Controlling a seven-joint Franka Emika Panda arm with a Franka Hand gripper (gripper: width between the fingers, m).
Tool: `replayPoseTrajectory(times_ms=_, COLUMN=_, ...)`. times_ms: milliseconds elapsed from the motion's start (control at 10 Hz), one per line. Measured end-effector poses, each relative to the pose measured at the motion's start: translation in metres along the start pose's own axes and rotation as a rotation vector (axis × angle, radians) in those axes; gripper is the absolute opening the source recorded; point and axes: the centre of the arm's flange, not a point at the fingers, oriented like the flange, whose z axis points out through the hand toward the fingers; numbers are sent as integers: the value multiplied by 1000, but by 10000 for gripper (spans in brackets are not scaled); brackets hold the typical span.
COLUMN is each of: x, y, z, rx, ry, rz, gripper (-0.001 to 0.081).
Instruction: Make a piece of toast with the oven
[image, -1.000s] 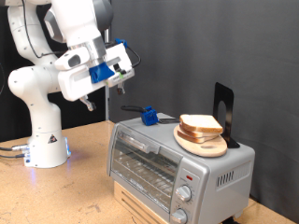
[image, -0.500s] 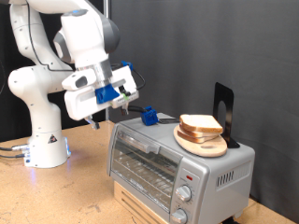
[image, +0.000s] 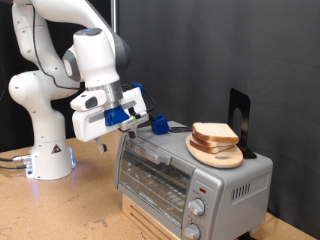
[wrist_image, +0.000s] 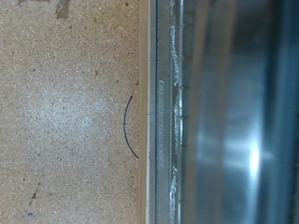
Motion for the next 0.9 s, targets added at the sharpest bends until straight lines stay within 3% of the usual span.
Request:
replayPoseTrajectory(times_ms=500, x=-3, y=5, z=18, rx=-11, ry=15, rz=10, gripper=682)
replayPoseTrajectory(times_ms=900, x=8, y=17, z=31, rx=-28, ry=50, rz=17, gripper=682)
